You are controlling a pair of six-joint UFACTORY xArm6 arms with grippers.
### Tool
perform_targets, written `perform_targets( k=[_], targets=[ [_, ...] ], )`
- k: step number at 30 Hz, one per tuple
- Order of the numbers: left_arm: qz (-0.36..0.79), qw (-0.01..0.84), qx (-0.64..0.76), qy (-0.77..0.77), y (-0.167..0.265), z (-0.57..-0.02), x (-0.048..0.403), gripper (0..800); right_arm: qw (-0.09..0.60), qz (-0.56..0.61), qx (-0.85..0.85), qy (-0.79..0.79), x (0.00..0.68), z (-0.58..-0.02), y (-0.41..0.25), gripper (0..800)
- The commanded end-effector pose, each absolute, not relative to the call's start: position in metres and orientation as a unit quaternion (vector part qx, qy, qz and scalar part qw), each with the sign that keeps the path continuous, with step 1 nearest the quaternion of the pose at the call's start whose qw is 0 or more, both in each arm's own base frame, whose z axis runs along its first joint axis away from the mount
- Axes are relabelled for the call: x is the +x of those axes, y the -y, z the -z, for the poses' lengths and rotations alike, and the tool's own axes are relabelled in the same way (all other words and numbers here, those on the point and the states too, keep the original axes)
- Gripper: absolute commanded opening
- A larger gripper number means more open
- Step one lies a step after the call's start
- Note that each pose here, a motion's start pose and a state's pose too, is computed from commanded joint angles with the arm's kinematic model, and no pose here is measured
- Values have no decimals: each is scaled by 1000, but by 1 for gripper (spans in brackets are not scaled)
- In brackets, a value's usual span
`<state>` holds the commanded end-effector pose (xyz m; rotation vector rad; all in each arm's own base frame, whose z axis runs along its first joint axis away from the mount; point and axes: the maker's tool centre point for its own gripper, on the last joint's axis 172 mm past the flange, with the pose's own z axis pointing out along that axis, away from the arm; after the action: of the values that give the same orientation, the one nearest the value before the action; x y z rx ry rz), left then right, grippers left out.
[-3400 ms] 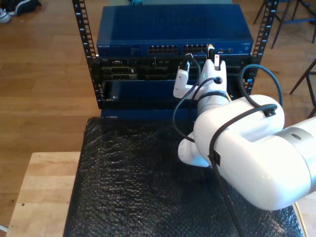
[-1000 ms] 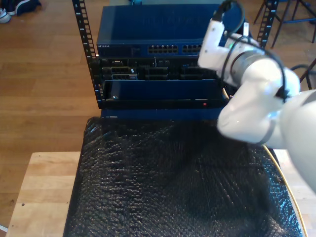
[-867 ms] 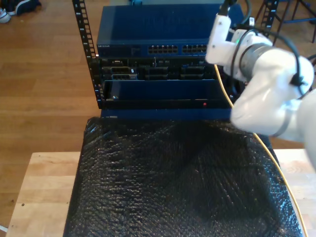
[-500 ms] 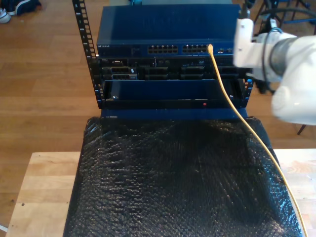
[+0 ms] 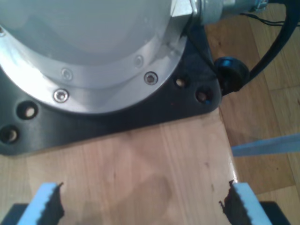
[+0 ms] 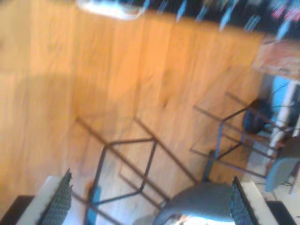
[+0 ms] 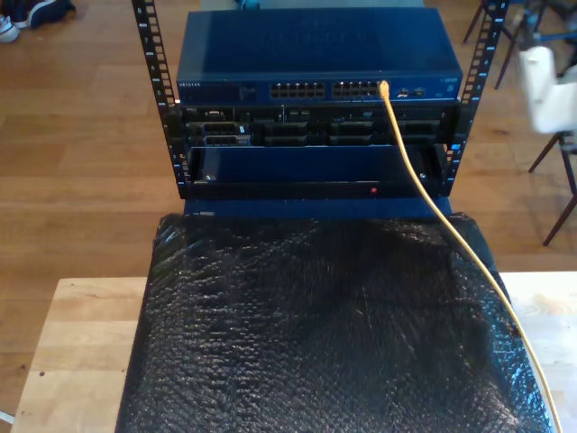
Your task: Grab the cable and plug it in
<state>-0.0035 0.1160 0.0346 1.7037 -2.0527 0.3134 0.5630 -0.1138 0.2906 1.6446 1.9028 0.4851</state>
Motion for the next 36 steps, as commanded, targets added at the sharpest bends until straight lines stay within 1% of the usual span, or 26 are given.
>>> perform_targets(
  k=[6,11,17,28,36],
  targets=[
    [-114,226,618,744,-116,-35,-4,800,232,-129,634,-726,520,-262,161,797],
    [-114,226,618,744,-116,-35,-4,800,198,-94,646,-731,476,-251,205,797],
    [-114,226,618,744,-116,-35,-4,800,153,-65,656,-737,429,-234,244,798],
    [-114,226,618,744,-116,-35,-4,800,88,-41,652,-752,342,-233,284,798],
    [-114,226,618,744,-116,-35,-4,800,15,-45,662,-748,261,-232,277,798]
  ],
)
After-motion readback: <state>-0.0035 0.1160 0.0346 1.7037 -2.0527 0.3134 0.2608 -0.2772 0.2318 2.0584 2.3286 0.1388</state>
